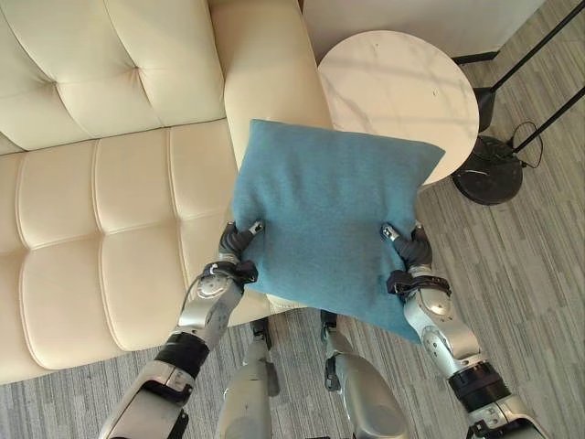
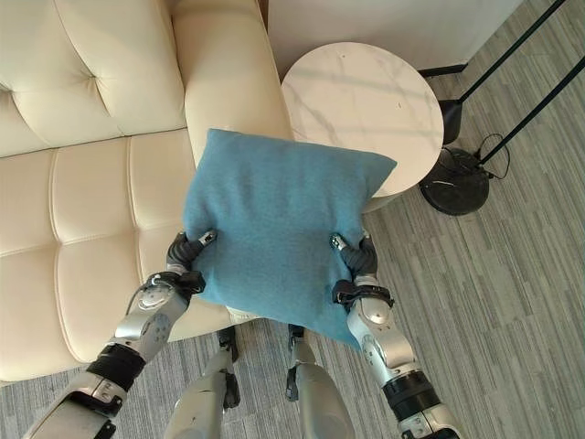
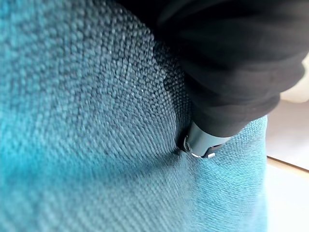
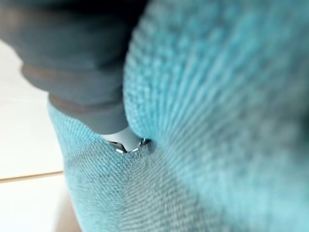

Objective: Pick up all the scattered cushions and arrange them neatly on the sofa.

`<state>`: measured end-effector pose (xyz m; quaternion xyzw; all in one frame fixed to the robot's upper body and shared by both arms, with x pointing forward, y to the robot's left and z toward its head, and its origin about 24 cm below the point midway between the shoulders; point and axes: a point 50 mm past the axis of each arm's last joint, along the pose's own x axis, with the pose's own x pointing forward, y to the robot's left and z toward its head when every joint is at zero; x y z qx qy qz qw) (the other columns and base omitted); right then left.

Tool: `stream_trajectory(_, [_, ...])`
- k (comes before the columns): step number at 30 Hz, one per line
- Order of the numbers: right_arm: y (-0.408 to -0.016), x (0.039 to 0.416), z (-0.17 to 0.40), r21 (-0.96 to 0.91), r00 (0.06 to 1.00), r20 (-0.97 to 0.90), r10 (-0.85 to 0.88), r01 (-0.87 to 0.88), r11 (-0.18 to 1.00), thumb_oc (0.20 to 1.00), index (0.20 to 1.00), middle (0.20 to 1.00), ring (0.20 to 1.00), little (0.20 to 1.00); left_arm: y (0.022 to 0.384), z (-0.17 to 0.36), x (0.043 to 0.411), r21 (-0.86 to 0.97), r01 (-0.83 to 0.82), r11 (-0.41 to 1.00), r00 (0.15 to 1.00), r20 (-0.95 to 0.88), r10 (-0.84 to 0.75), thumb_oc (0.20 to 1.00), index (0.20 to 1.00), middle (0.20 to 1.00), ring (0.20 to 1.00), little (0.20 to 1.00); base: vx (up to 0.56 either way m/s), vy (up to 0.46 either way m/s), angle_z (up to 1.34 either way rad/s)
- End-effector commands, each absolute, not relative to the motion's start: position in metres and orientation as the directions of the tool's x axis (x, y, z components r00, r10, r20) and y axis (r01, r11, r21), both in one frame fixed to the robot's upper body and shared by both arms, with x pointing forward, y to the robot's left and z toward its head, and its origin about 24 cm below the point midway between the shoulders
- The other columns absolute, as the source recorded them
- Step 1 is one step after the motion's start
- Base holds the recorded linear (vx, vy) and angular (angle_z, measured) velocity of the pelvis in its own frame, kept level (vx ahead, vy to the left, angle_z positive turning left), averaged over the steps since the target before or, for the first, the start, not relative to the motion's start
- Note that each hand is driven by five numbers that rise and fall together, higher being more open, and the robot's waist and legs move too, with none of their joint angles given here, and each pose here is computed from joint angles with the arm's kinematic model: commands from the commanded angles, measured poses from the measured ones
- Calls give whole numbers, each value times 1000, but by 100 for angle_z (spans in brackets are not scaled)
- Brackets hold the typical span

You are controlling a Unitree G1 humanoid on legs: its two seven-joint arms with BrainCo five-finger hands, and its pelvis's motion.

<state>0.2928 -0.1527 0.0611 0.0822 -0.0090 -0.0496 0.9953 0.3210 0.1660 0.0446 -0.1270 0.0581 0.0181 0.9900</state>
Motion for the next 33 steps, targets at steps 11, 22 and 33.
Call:
stream_trajectory(11, [-121, 278, 118, 113, 924, 365, 113, -165, 980, 200, 200, 200, 200, 200, 119, 138, 291, -157, 251, 955, 887, 432, -161, 200, 200, 200, 200, 200, 17, -15, 1])
stream_trajectory(22, [-111, 222, 217, -70, 419, 908, 10, 128, 989, 200, 200, 200, 200, 200, 154, 204, 231, 47, -267, 963, 496, 863, 96, 200, 200, 200, 200, 200, 96, 2, 13])
stream_trajectory(33, [-98, 186, 232, -37, 200, 980, 7, 143, 989, 200, 200, 200, 200, 200, 169, 201, 187, -2, -426, 905, 322, 934, 154, 200, 200, 200, 200, 200, 49, 33, 12])
